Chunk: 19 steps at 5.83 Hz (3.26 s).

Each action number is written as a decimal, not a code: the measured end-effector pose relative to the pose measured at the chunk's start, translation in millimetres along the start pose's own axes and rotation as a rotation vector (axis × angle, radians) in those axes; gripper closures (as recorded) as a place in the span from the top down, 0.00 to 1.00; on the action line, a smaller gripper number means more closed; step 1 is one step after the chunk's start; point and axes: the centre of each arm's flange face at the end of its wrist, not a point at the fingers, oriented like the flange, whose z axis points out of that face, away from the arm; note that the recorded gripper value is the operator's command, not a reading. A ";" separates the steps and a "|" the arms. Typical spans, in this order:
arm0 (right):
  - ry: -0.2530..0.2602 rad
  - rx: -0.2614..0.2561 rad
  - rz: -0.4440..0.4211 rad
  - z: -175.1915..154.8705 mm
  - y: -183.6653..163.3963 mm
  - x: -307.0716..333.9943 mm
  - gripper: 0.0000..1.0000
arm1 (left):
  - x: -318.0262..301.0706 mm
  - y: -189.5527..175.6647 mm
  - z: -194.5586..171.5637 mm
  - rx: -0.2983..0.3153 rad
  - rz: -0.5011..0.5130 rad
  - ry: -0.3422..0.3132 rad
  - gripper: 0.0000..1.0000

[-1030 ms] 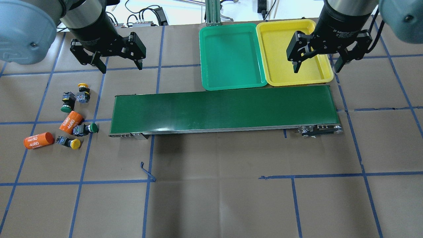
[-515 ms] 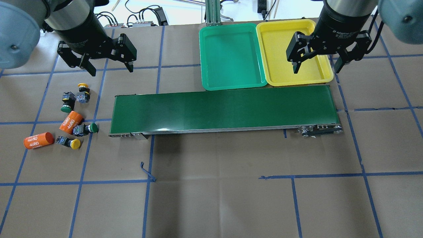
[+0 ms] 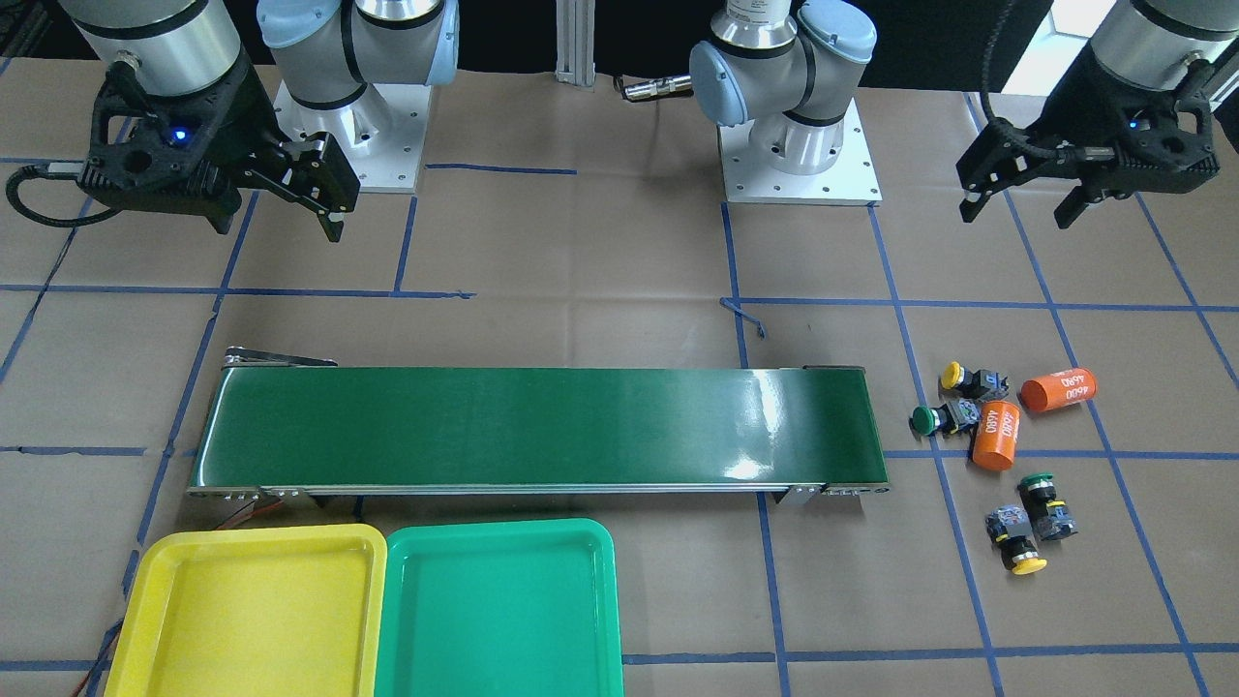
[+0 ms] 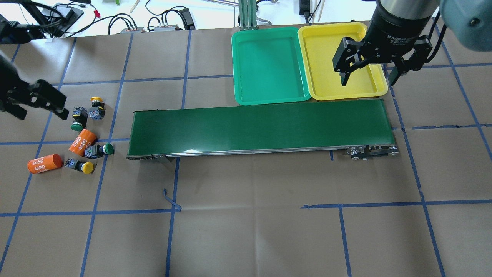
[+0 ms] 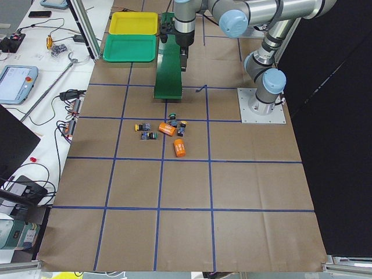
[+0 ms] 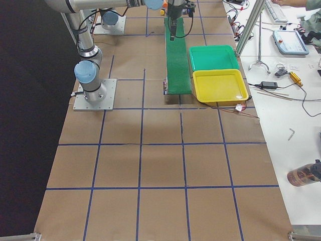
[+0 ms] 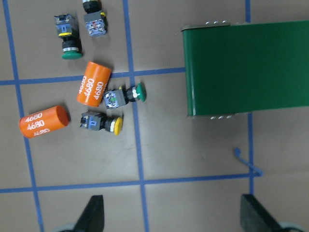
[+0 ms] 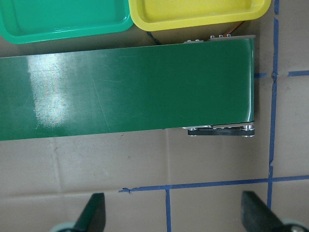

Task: Sort buttons by color to trays
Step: 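Reach the left gripper to the pile and grasp an orange cylinder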

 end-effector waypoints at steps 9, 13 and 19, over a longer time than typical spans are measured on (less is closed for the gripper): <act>-0.003 0.001 0.005 -1.6 3.8 0.0 1.00 | -206.0 8.5 165.8 -0.081 0.953 0.101 0.97; -0.004 0.001 0.005 -1.8 3.9 0.0 1.00 | -219.2 -22.5 256.4 -0.029 1.144 0.052 0.97; -0.005 0.000 0.003 -1.2 4.1 -0.2 1.00 | -225.4 -29.6 308.1 -0.005 1.252 0.041 0.11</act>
